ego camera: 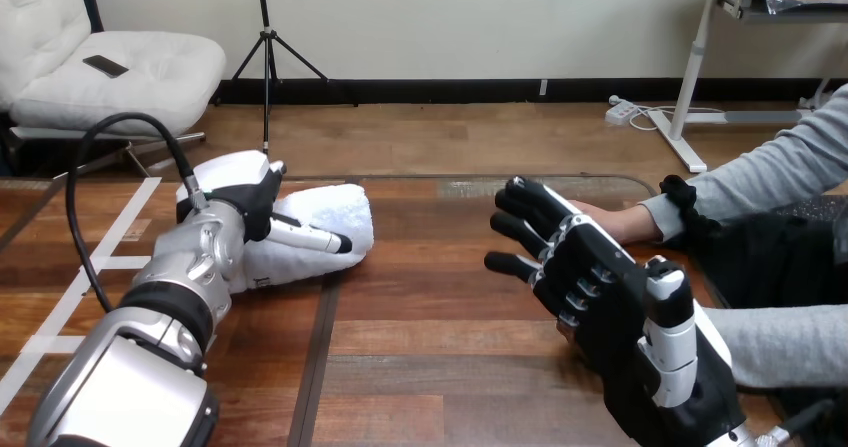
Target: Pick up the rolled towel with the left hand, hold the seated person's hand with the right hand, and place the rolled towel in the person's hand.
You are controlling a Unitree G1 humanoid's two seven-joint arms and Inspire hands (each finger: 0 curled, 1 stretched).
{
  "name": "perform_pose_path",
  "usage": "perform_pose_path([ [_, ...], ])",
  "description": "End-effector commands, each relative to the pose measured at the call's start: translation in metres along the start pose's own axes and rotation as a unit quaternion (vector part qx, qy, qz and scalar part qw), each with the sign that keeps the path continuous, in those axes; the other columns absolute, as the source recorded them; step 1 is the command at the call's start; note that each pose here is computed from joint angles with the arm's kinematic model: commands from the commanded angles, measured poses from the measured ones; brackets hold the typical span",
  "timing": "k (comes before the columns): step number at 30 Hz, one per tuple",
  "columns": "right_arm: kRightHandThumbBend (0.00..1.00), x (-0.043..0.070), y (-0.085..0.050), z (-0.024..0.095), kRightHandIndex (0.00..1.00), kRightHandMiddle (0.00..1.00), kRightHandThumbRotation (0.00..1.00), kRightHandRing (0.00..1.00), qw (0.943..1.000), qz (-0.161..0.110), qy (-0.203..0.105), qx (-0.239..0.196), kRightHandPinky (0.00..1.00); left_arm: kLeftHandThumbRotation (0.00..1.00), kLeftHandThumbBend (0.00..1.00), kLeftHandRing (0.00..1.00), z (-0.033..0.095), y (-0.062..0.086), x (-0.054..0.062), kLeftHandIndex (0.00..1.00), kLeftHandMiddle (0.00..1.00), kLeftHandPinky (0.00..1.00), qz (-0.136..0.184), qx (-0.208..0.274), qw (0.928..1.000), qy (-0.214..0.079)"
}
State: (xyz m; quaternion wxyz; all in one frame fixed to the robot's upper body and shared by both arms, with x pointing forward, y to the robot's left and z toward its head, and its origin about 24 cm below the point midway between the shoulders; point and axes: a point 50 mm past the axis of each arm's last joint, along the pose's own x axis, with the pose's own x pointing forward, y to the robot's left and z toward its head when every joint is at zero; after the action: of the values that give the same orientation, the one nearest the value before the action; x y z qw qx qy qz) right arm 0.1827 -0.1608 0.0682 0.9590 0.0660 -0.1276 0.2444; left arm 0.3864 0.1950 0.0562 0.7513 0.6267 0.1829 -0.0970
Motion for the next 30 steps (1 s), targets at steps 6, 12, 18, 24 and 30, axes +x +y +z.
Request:
perform_pose_path([
  [6, 0.90, 0.0085, -0.0003, 0.0161, 0.90, 0.93, 1.00, 0.94, 0.9990, 0.014, -0.041, -0.010, 0.87, 0.65, 1.00, 0.99, -0.0105, 0.0117, -0.0004, 0.98, 1.00, 1.00, 0.012, 0.013, 0.9997, 0.016],
  [12, 0.91, 0.0091, -0.0002, 0.0172, 0.90, 0.93, 1.00, 0.94, 0.9990, 0.016, -0.041, -0.009, 0.87, 0.65, 1.00, 0.99, -0.0122, 0.0115, -0.0005, 0.98, 1.00, 1.00, 0.011, 0.020, 0.9996, 0.020],
  [18, 0.91, 0.0101, 0.0001, 0.0182, 0.90, 0.93, 1.00, 0.93, 0.9987, 0.019, -0.047, -0.011, 0.87, 0.65, 1.00, 1.00, -0.0139, 0.0117, -0.0007, 0.99, 1.00, 1.00, 0.008, 0.020, 0.9995, 0.022],
  [24, 0.91, 0.0107, 0.0006, 0.0192, 0.90, 0.93, 1.00, 0.94, 0.9985, 0.025, -0.048, -0.012, 0.87, 0.65, 1.00, 1.00, -0.0155, 0.0115, -0.0008, 0.99, 1.00, 1.00, 0.003, 0.025, 0.9993, 0.027],
  [30, 0.91, 0.0113, 0.0011, 0.0198, 0.90, 0.93, 1.00, 0.94, 0.9982, 0.027, -0.053, -0.008, 0.87, 0.67, 1.00, 1.00, -0.0164, 0.0109, -0.0009, 0.99, 1.00, 1.00, -0.003, 0.028, 0.9992, 0.029],
])
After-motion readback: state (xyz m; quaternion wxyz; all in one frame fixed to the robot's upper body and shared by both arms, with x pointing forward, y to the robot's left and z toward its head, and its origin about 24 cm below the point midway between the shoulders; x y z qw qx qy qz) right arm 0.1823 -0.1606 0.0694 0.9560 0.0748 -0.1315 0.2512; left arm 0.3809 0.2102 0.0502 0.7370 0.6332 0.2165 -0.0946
